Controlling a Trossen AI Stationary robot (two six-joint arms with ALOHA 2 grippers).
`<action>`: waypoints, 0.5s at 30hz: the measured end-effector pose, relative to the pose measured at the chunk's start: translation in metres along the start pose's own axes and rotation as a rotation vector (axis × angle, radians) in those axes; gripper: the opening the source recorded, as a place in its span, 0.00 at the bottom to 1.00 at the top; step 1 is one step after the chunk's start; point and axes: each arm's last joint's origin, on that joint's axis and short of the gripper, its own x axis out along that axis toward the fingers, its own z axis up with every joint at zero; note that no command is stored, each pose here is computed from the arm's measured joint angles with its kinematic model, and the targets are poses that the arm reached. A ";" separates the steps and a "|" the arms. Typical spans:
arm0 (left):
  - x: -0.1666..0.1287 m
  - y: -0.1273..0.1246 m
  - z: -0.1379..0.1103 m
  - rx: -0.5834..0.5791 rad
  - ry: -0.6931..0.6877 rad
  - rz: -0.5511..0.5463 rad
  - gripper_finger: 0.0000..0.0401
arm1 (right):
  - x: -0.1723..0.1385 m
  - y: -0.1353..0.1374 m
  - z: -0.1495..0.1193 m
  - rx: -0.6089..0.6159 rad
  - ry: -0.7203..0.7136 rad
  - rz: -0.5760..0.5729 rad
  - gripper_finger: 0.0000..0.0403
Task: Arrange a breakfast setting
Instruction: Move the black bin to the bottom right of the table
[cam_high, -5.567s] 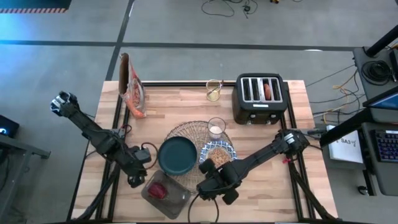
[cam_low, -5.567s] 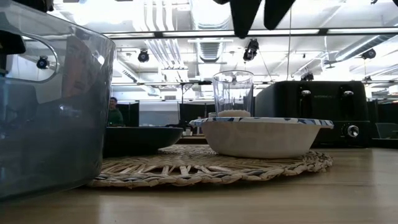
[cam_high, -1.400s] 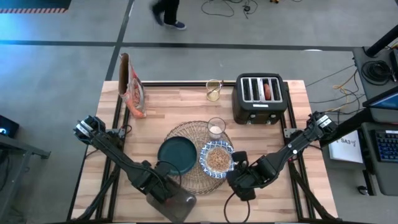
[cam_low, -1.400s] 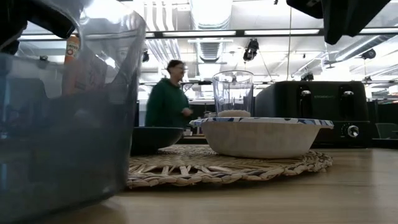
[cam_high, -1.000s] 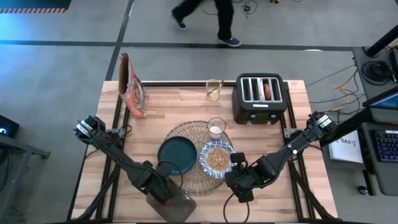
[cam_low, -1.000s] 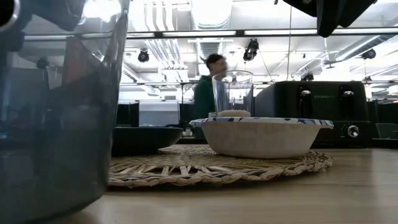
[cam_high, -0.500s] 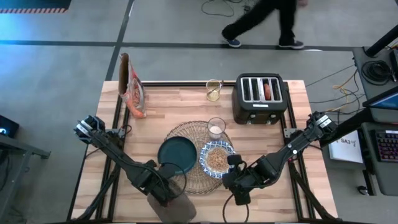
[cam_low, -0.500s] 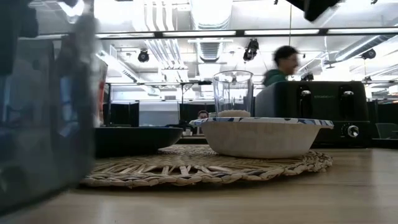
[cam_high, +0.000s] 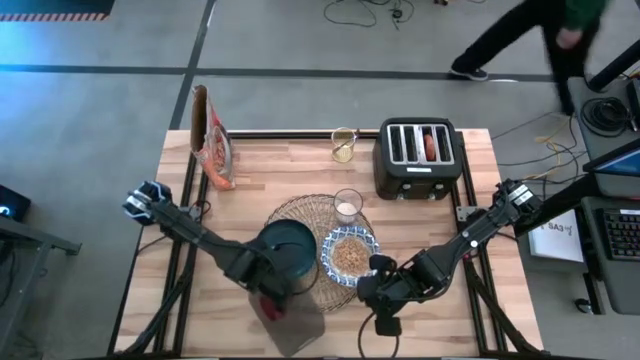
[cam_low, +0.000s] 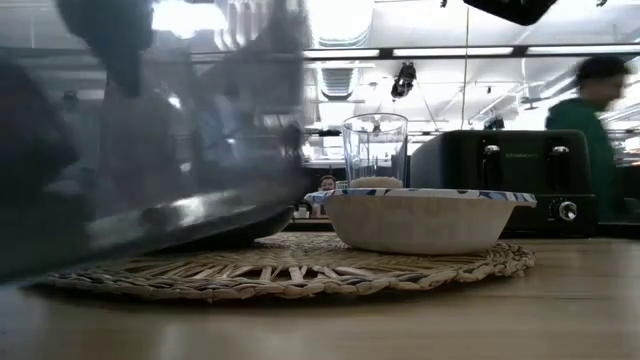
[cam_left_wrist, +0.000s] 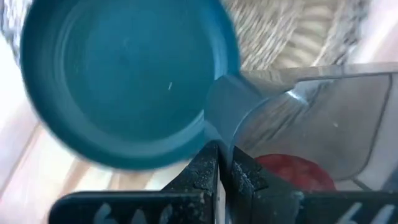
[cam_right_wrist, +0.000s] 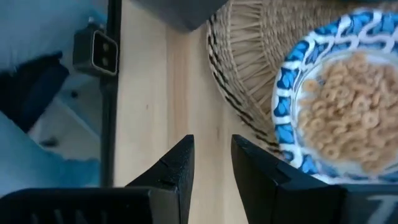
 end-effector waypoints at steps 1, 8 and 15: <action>-0.001 0.000 0.004 0.008 -0.011 -0.013 0.00 | 0.000 0.000 0.000 0.033 -0.003 0.000 0.24; -0.013 0.003 0.029 0.062 -0.066 -0.059 0.00 | 0.000 0.001 0.000 0.110 0.024 0.044 0.24; -0.017 0.006 0.052 0.096 -0.137 -0.121 0.00 | 0.003 0.000 0.000 0.228 0.056 0.056 0.26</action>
